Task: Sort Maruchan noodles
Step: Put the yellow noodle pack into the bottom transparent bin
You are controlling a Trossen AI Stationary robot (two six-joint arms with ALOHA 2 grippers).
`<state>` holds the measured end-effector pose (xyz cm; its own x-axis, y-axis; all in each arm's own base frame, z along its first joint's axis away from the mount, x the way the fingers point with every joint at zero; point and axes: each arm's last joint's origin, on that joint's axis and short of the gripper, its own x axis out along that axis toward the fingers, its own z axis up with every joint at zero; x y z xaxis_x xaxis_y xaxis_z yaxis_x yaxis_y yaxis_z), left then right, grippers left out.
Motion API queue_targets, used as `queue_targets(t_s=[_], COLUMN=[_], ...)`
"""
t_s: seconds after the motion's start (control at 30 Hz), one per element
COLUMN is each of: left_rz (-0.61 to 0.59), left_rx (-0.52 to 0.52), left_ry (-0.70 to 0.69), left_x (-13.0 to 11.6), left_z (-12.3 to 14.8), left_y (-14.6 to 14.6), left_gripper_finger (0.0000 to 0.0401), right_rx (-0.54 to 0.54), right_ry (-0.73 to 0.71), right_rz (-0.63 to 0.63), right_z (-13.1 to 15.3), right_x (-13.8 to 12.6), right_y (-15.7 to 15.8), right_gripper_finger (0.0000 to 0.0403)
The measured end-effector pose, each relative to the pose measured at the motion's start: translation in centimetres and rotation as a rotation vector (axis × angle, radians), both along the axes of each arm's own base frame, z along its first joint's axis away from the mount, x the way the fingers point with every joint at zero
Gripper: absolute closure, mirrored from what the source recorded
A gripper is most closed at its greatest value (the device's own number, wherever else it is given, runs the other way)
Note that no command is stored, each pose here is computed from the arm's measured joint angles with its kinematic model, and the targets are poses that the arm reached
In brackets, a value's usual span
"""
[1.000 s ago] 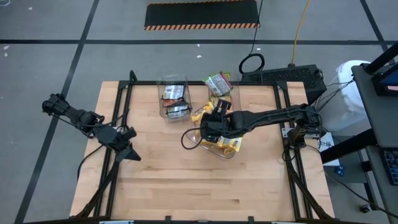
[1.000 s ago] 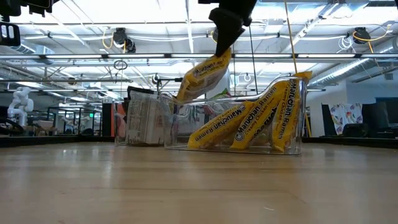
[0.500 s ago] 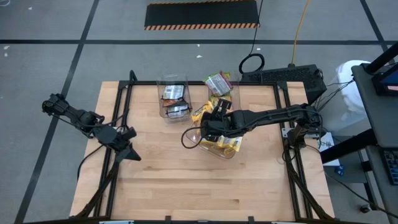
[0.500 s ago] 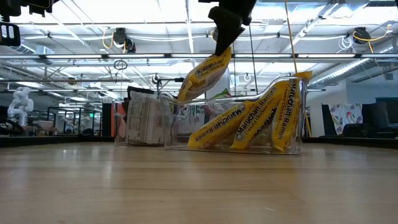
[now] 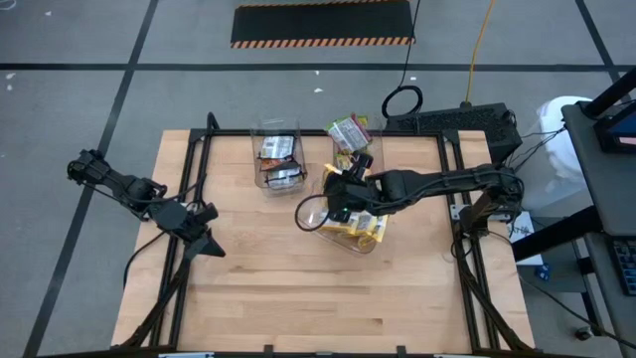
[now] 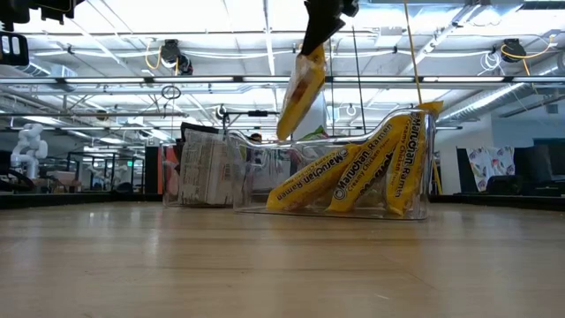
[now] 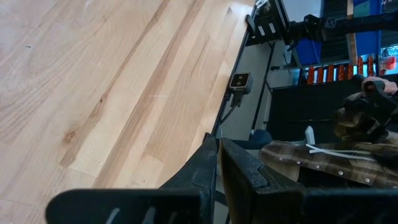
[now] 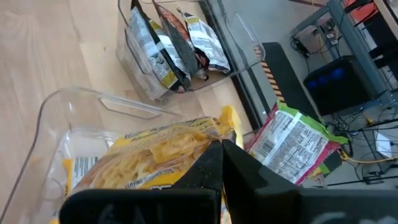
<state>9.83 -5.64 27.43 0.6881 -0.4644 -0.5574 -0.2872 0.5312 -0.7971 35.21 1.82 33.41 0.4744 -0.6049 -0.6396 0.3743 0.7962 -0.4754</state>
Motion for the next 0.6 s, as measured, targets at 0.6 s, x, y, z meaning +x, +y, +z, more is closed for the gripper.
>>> queue_targets(t_s=[0.6], left_rz=[0.000], left_rx=[0.000], left_ry=[-0.001], left_x=[0.0], left_z=[0.0], left_y=[0.0], left_gripper_finger=[0.0375], right_rx=[0.097], right_ry=[-0.034], right_rz=[-0.030], right_z=[-5.0], right_x=[0.4], right_y=[-0.1], right_gripper_finger=[0.0403])
